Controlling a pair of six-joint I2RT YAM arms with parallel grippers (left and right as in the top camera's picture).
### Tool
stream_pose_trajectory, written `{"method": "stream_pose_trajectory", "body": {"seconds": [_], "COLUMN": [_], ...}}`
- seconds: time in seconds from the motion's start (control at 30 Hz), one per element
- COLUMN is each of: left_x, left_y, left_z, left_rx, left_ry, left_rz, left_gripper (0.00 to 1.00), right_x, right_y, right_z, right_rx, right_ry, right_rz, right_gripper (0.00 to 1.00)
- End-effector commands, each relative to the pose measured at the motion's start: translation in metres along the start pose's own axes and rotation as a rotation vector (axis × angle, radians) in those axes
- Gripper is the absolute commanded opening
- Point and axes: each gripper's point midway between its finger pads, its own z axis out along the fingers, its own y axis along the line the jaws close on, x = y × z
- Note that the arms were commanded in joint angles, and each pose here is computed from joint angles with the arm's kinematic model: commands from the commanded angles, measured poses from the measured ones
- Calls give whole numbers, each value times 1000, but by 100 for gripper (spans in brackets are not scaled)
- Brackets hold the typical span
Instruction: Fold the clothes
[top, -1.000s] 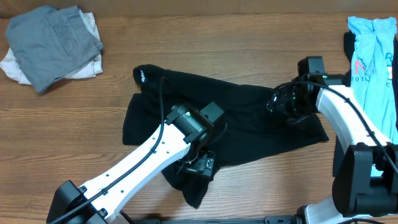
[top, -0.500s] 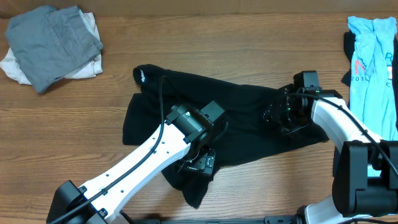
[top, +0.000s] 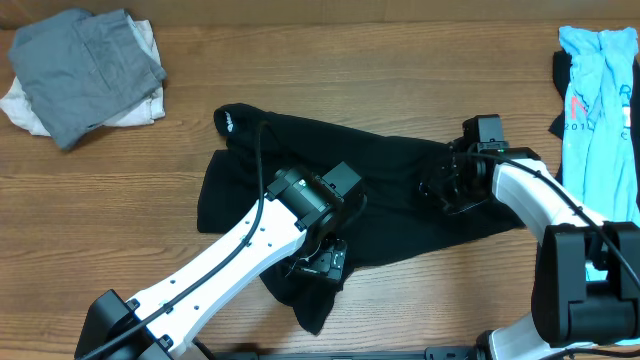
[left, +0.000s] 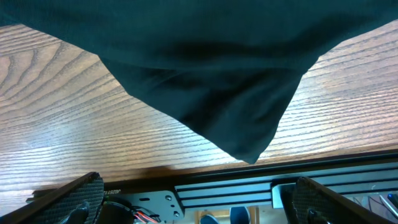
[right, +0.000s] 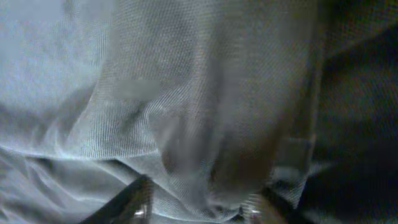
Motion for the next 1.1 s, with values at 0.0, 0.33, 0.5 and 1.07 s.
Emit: {"method": "stream_pose_trajectory", "body": {"seconds": [0.0,0.33,0.5,1.07], "left_x": [-5,-5,-5,-17], "left_y": [3,3,3,-3], "left_z": [-6,-6,-6,-7], "left_rx": [-3,-3,-3,22], "left_ry": [-32,-32,-32,-84], "left_rz": [14,14,14,13], "left_gripper": [100,100,100,93], "right_x": [0,-6,-31,-171], "right_y": [-2,2,24,120], "right_z": [4,4,-8,-92], "right_rx": [5,-13,-93,-434], "right_ry": [0,-25,-93,-599], "right_rz": [22,51,64,73], "right_gripper": [34,4,4,4]}}
